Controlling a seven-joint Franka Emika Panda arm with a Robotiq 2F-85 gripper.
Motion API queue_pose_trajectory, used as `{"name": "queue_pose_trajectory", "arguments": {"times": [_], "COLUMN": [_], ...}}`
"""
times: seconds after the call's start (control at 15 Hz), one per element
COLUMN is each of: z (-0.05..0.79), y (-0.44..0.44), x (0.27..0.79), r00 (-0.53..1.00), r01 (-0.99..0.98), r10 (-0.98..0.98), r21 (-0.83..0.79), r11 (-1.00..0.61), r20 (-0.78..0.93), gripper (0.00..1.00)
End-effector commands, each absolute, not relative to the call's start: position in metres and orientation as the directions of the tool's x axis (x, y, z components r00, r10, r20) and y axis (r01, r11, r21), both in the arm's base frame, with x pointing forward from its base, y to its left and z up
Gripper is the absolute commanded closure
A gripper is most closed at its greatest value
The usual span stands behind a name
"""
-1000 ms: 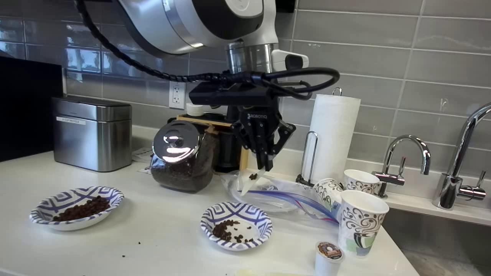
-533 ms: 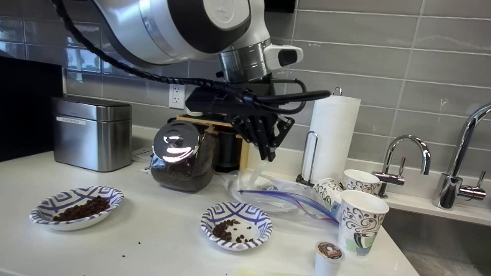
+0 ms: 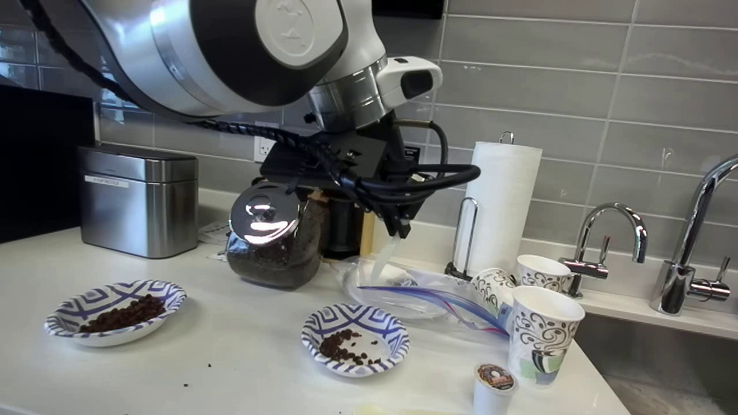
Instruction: Pick up the beans in the bowl on the left then place them on the plastic knife and then drop the beans on the knife into the bowl on the right
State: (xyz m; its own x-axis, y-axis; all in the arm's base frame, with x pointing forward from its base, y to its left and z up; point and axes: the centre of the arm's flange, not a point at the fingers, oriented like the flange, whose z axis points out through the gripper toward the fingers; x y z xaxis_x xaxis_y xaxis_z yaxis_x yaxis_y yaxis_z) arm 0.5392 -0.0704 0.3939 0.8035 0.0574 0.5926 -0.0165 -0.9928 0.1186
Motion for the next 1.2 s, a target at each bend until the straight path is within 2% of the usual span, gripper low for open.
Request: {"name": "queue_pose_trajectory", "arguments": {"times": [0.0, 0.47, 0.67, 1.13], "z": [0.394, 0.398, 0.397, 0.372], "y": [-0.071, -0.067, -0.048, -0.016], "x": [0.522, 0.531, 0.535, 0.54], "r00": [0.788, 0.851, 0.905, 0.94], "r01": [-0.035, 0.077, 0.18, 0.318], "r10": [0.042, 0.088, 0.156, 0.314], "r21": [0.112, 0.043, -0.024, -0.009], "r11": [-0.993, -0.996, -0.983, -0.948], "r20": [0.614, 0.517, 0.397, 0.135], "gripper": [0.97, 0.97, 0.97, 0.97]}}
